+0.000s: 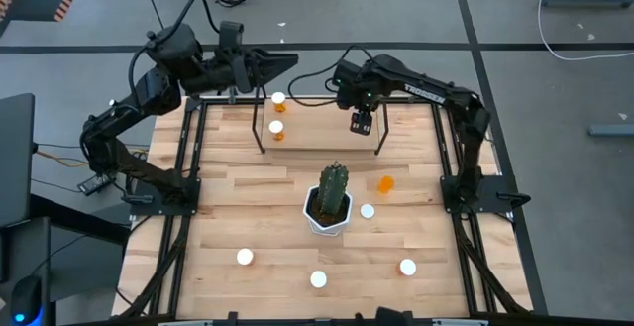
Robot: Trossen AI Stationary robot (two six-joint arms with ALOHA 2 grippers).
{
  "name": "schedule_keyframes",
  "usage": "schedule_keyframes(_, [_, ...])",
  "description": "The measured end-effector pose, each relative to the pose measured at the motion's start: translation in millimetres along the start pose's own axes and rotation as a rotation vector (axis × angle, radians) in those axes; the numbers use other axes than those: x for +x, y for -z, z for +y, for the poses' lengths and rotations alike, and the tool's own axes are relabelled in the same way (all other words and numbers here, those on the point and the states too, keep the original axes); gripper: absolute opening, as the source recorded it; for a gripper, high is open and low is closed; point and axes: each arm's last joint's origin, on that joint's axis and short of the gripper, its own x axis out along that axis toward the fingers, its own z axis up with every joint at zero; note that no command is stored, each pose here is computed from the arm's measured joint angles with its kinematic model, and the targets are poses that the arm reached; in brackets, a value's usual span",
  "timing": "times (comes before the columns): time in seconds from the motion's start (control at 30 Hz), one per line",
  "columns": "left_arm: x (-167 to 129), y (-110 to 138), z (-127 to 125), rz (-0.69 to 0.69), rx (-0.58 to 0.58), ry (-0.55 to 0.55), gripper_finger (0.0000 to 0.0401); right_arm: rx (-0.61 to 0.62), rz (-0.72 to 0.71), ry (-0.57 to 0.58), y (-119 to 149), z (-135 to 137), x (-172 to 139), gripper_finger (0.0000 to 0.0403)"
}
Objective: Pick and place medicine bottles onto shelf by color
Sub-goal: Put the orange medicine bottle on the shelf
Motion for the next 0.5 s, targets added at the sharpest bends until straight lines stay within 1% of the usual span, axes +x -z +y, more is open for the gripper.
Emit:
schedule_keyframes(0.07, [0,0,0,-0.002,-0.008,0.0,0.0229,-0.019,0.015,-0.035,-3,-2,10,0.0229])
schedule_keyframes(0.17, [0,-1,-1,-0.007,-0.009,0.006,0.0229,-0.066,0.049,-0.045,-9,-3,25,0.0229])
schedule_keyframes(0.3, [0,-1,-7,-0.031,-0.007,0.052,0.0229,-0.108,0.085,-0.056,-14,-5,40,0.0229])
schedule_keyframes(0.43, [1,0,-12,-0.036,-0.006,0.079,0.0229,-0.122,0.078,-0.053,-14,-10,48,0.0229])
schedule_keyframes(0.5, [1,1,-13,-0.038,-0.006,0.09,0.0229,-0.113,0.085,-0.061,-9,-14,53,0.0229])
